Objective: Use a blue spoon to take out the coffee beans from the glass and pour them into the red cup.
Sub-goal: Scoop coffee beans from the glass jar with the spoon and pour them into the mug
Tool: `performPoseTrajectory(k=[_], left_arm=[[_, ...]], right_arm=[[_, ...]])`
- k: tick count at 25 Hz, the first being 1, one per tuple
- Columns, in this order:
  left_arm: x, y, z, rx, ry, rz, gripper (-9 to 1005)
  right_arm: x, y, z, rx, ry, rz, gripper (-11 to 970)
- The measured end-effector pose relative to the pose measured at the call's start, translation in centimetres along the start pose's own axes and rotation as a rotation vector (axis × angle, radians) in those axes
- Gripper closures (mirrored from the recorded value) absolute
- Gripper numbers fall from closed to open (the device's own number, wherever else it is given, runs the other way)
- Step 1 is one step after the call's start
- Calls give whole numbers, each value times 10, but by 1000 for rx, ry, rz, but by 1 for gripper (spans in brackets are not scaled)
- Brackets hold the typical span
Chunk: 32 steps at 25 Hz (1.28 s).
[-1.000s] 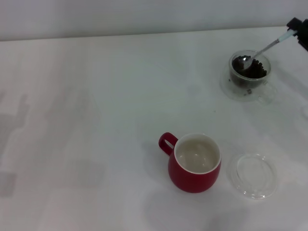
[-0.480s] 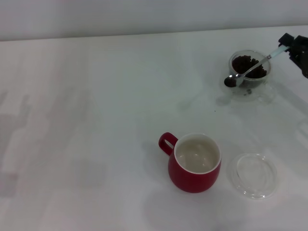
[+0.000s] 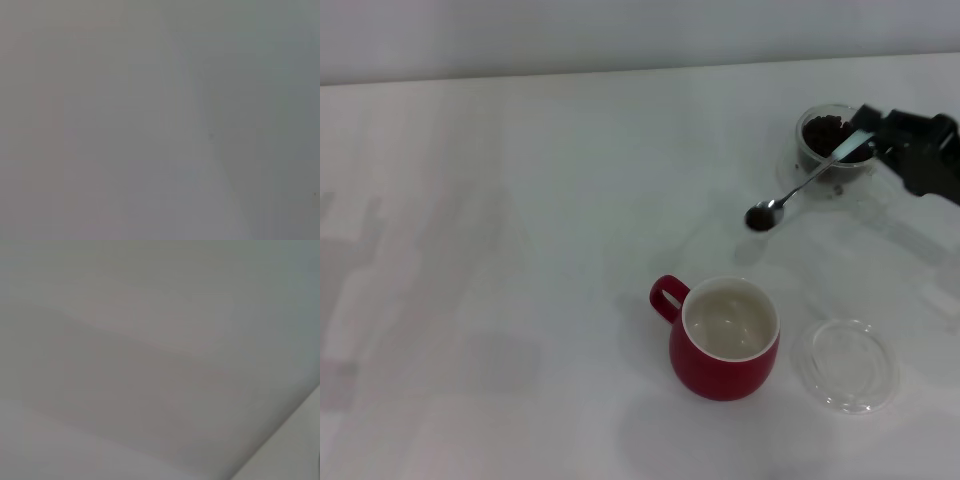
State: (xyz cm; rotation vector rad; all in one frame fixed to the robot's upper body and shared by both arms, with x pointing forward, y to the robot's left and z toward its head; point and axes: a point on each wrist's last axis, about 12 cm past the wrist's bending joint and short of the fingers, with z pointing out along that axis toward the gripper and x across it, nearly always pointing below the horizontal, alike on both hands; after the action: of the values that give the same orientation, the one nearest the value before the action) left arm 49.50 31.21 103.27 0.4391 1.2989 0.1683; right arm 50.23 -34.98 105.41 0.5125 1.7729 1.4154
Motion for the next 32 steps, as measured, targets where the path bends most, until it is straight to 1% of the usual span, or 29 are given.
performPoseTrajectory(k=[8,13,19,25,28,29,32], left_arm=[[1,-1,-2,-2,5,-3,345],[1,-2,-4,5,7,-2,345],[1,-2,-5,8,9,-1,345],[2,-2,-5,10,14,3,344],[2,-2,-5,10,13,4,344],[2,-2,-5,11,13,4,344],[2,-2,-5,12,14,4,344]], right_arm=[[17,3,8,-39,96,-18,775],[22,5,10,-65,122,-26,774],[26,7,11,-86,161,-71,773],[29,10,8,-113,181,-134,772],[29,11,8,-132,182,-185,771],[29,13,8,-143,180,-218,771],[27,14,8,-147,184,-250,770]])
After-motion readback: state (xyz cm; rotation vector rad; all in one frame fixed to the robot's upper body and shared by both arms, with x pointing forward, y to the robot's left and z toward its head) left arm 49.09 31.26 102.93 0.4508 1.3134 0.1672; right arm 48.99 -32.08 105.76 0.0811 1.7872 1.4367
